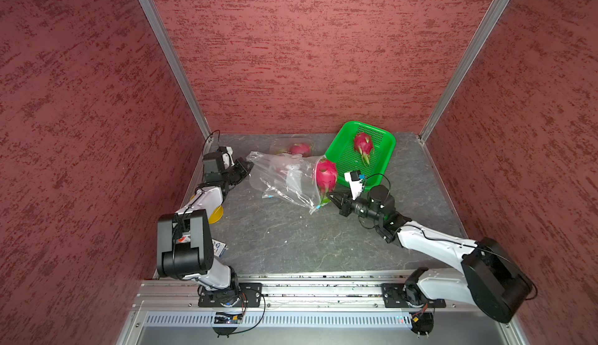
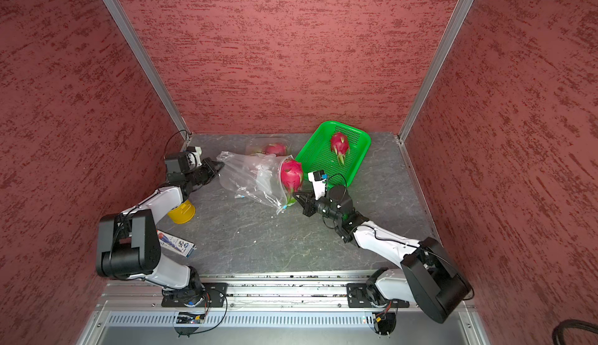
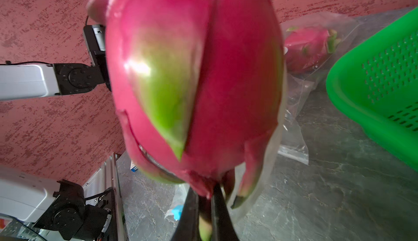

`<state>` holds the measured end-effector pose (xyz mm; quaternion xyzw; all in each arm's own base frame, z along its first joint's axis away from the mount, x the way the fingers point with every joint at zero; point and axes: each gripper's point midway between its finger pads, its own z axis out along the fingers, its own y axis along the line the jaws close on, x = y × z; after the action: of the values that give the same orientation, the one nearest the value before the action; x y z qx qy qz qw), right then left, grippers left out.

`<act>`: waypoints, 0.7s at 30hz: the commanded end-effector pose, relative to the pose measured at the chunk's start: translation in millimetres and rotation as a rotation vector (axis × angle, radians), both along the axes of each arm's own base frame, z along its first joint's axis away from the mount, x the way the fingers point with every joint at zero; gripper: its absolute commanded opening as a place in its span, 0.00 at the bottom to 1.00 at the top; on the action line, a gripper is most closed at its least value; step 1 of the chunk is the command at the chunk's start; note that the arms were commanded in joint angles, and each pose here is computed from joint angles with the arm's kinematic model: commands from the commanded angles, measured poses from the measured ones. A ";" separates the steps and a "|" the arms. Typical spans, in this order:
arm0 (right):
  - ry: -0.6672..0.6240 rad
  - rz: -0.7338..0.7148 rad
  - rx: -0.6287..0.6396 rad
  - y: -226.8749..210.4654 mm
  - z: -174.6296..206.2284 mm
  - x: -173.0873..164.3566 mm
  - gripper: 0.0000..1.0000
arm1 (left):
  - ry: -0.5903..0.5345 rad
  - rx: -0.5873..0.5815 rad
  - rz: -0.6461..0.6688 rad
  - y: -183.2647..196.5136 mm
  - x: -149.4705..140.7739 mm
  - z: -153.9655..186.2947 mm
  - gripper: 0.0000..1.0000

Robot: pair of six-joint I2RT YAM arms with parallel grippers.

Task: Open the zip-top bag and take out the dragon fruit
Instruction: Pick up the dragon fruit from the zipper food storage bag.

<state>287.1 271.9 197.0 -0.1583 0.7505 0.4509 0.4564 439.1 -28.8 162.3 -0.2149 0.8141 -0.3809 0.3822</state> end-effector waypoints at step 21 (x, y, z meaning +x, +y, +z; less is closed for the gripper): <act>-0.378 -0.274 0.207 -36.1 130.7 47.9 0.00 | 0.026 0.009 -0.126 -43.9 -9.4 -15.9 0.00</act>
<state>333.4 249.0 285.3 -0.1015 0.6670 0.4259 0.6028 432.9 -73.5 156.0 -0.1700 0.8276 -0.4001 0.3550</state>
